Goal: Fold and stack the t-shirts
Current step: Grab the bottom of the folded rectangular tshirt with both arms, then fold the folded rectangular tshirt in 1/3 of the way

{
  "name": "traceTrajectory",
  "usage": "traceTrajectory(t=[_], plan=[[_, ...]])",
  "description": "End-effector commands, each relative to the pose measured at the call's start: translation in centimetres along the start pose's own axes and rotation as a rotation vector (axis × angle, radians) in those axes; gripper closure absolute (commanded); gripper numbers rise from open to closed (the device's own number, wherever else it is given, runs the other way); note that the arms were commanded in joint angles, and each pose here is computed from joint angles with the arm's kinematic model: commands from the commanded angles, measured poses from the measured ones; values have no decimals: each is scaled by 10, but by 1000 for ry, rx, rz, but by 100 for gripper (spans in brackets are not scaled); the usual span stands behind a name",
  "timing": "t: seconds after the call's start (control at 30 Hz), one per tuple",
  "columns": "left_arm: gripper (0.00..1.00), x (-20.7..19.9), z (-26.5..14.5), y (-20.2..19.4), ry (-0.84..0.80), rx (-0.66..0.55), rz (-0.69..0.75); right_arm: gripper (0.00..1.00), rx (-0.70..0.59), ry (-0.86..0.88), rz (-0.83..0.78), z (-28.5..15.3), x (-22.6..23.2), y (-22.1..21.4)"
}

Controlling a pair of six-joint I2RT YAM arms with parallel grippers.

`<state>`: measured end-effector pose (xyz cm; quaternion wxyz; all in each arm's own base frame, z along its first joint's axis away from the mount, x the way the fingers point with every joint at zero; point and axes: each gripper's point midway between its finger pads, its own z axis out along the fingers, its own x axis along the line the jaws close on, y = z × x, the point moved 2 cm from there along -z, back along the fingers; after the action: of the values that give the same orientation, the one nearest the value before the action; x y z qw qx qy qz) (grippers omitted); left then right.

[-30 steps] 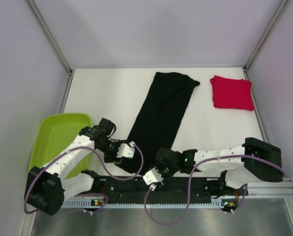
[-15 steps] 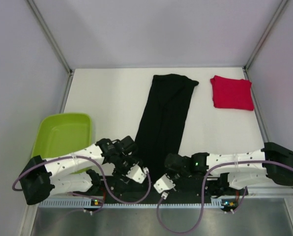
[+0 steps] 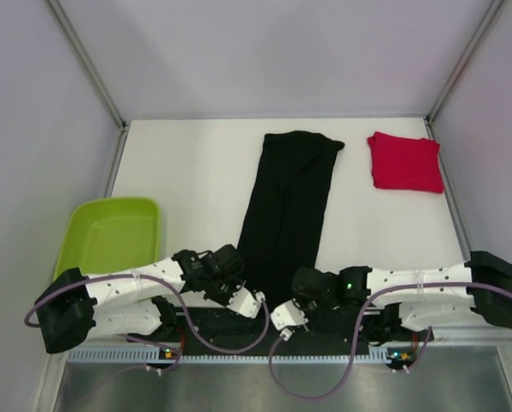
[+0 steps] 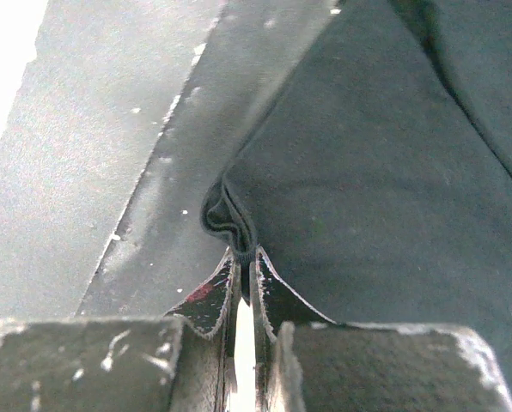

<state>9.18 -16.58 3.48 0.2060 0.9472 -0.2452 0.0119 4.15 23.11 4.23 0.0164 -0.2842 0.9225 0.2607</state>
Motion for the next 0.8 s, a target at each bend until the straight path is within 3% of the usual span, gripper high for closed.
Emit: traceTrajectory(t=[0.0,0.3,0.53,0.77], plan=[[100,37,-27,9,151,29,-108,100,-120,-138,212,-28,-31,17],[100,136,-81,20,289,-62,-373,100,-314,-520,524,-99,-133,-12],[100,225,-91,15,383,-88,-426,100,-338,-690,646,-128,-188,-73],[100,310,-90,-29,465,-67,-650,100,-323,-798,708,-148,-250,-134]])
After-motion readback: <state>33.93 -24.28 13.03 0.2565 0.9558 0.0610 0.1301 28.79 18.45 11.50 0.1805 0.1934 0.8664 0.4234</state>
